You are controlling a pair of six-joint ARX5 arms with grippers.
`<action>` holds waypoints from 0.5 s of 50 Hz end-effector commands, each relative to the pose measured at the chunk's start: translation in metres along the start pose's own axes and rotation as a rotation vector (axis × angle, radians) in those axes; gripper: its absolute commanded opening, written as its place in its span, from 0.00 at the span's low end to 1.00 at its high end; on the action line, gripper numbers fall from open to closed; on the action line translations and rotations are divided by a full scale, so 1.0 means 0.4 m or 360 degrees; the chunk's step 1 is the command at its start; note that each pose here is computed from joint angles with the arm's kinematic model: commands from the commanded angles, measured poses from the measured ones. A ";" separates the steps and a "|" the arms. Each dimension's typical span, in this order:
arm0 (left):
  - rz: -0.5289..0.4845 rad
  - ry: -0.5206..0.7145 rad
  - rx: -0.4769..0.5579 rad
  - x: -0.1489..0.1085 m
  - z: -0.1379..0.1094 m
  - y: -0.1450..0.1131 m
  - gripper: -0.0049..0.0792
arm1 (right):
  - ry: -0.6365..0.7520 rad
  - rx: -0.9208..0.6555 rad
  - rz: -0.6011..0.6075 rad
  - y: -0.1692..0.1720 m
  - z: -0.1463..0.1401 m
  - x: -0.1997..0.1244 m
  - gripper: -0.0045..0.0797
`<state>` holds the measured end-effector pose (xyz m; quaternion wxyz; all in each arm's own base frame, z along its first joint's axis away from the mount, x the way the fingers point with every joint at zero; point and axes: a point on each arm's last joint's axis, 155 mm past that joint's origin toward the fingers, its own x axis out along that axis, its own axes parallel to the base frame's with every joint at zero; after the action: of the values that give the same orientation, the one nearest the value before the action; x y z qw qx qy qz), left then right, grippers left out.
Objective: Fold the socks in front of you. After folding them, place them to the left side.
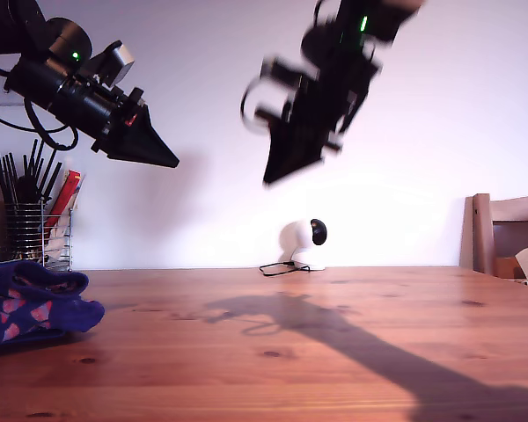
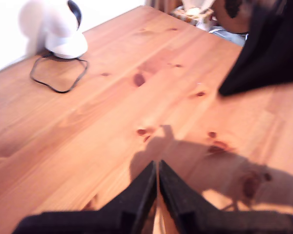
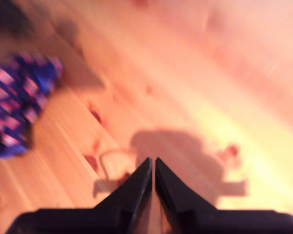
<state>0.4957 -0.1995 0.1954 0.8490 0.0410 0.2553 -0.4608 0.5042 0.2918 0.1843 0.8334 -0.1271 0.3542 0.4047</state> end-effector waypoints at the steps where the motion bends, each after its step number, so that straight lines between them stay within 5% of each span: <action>1: -0.0011 -0.0052 0.0048 -0.029 0.040 -0.027 0.03 | 0.0004 -0.0009 -0.0003 0.005 0.002 -0.003 0.04; 25: 0.0019 -0.0090 0.0036 -0.063 0.016 -0.109 0.03 | 0.0110 -0.0024 0.0063 0.080 -0.021 -0.021 0.04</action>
<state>0.4602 -0.2016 0.2302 0.8617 0.0411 0.2181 -0.4563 0.4801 0.2940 0.1869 0.8157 -0.1383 0.3791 0.4145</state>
